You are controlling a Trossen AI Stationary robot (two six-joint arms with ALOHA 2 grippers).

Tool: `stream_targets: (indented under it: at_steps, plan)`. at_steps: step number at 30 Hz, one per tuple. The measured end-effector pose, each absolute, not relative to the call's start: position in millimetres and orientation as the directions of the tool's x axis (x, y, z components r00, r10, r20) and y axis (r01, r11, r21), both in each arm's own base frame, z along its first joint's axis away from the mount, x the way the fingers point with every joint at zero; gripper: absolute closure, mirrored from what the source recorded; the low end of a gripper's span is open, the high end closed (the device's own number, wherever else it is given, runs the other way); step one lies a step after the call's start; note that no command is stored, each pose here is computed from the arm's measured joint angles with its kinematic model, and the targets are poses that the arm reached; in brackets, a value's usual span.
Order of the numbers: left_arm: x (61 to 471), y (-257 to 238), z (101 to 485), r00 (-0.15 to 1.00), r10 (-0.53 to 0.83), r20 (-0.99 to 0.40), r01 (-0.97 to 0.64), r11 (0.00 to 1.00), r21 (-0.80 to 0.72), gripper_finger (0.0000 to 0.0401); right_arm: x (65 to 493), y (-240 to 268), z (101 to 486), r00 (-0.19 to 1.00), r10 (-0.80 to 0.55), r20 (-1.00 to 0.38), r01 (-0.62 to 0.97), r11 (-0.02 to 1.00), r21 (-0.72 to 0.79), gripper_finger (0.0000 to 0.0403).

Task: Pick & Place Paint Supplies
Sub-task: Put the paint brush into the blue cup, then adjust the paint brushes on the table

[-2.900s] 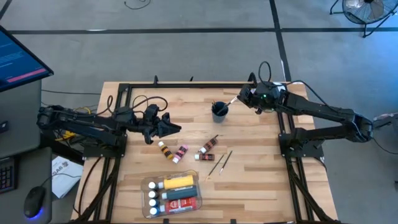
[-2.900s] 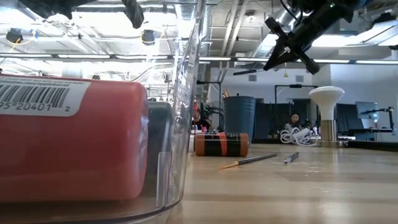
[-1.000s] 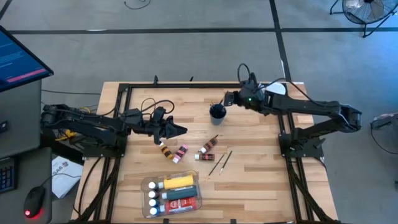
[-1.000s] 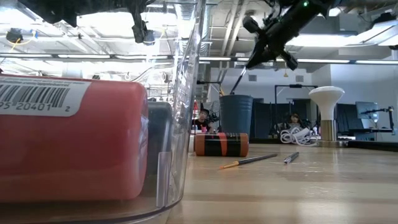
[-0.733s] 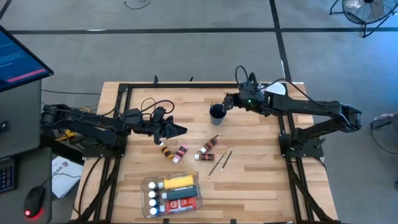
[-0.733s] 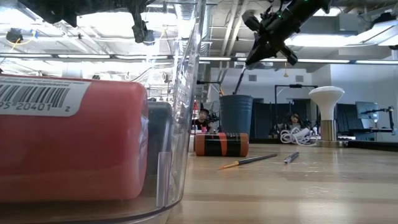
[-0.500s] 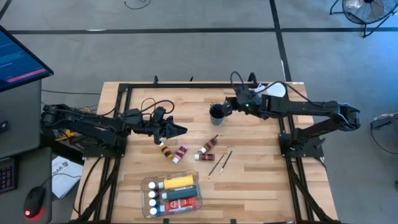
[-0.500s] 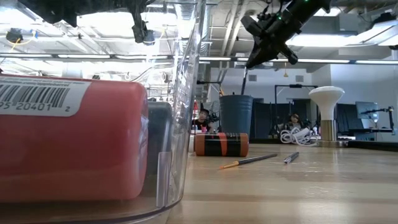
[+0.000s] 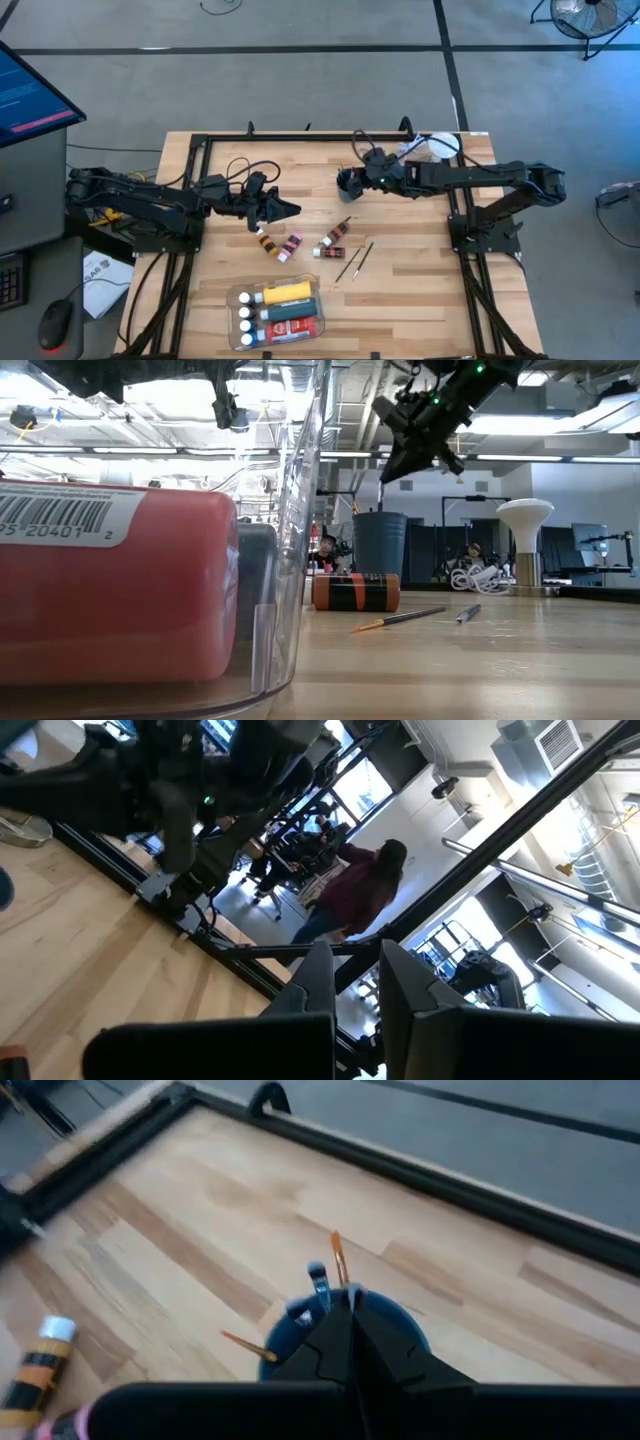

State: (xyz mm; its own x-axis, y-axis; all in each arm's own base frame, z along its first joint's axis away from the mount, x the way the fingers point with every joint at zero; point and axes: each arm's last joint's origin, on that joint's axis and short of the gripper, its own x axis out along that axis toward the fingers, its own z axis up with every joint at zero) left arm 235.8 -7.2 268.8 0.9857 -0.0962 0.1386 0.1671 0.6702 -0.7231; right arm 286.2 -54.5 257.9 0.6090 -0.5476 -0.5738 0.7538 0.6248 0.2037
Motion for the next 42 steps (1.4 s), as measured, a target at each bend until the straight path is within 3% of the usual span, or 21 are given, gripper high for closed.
stream_targets:
  at_steps: [9,20,32,36,42]
  plan:
    - [235.8,-7.3,268.8,0.986,-0.097,0.139,0.168,0.67,-0.723,0.0399,296.4,-47.7,240.8,0.589,-0.523,-0.616,0.758,0.621,0.198,0.0392]
    - [235.8,-7.5,268.8,0.985,-0.104,0.138,0.172,0.671,-0.721,0.0399,295.8,-48.0,243.8,0.6,-0.525,-0.604,0.759,0.613,0.221,0.0323]
    - [235.8,-7.5,268.8,0.985,-0.104,0.138,0.172,0.677,-0.715,0.0399,280.3,-43.2,278.3,0.736,-0.431,-0.522,0.666,0.602,0.441,0.0291]
    - [235.8,-7.5,268.8,0.985,-0.104,0.138,0.172,0.679,-0.714,0.0399,271.2,-39.9,292.2,0.791,-0.367,-0.489,0.603,0.603,0.523,0.029]
    - [235.8,-7.4,268.7,0.985,-0.104,0.138,0.172,0.679,-0.714,0.0399,266.6,-27.0,300.4,0.865,-0.149,-0.479,0.455,0.633,0.626,0.029]
